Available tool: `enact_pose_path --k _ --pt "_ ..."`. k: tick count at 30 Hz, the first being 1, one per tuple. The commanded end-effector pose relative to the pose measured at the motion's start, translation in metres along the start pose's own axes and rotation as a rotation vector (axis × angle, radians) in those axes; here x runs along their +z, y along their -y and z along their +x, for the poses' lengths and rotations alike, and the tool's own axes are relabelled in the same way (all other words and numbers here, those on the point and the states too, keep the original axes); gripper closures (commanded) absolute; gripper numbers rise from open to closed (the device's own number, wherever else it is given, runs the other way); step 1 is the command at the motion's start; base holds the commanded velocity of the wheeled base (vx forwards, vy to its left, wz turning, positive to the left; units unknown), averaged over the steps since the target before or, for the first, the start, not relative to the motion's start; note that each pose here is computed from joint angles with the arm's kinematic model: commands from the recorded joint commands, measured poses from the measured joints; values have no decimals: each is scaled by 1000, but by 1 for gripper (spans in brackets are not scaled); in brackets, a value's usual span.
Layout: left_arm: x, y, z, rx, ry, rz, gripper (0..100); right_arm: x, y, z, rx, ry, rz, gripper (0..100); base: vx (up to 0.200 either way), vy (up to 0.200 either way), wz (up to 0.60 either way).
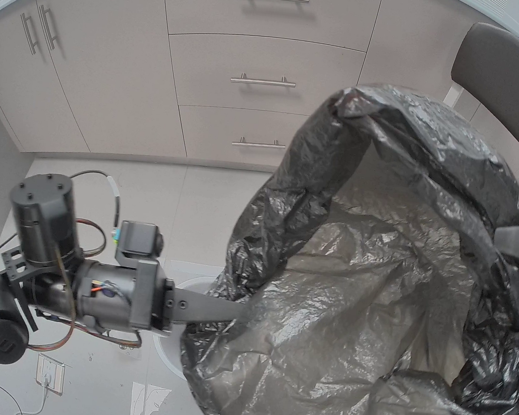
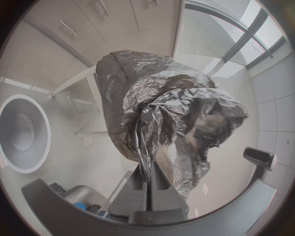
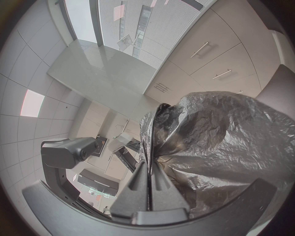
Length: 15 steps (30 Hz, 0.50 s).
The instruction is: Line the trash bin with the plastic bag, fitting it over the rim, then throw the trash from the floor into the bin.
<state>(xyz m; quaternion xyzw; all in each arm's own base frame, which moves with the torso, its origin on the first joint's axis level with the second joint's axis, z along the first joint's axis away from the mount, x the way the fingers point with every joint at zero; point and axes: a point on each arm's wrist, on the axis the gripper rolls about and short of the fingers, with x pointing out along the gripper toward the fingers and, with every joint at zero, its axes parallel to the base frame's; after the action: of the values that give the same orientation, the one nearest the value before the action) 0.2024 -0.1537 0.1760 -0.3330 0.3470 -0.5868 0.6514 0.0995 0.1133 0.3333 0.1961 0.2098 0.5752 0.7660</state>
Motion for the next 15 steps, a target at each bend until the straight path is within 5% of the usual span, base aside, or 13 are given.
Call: enact_pose_path --k 1,6,15 --pt "-25 46 -53 -29 115 45 100 -16 12 3 -37 -45 31 100 0 0 0" --pt "-35 55 -75 -13 184 49 100 -24 18 5 -42 -54 47 100 0 0 0" --pt "-36 29 -86 104 232 -60 100 -47 38 15 -56 -78 71 100 0 0 0"
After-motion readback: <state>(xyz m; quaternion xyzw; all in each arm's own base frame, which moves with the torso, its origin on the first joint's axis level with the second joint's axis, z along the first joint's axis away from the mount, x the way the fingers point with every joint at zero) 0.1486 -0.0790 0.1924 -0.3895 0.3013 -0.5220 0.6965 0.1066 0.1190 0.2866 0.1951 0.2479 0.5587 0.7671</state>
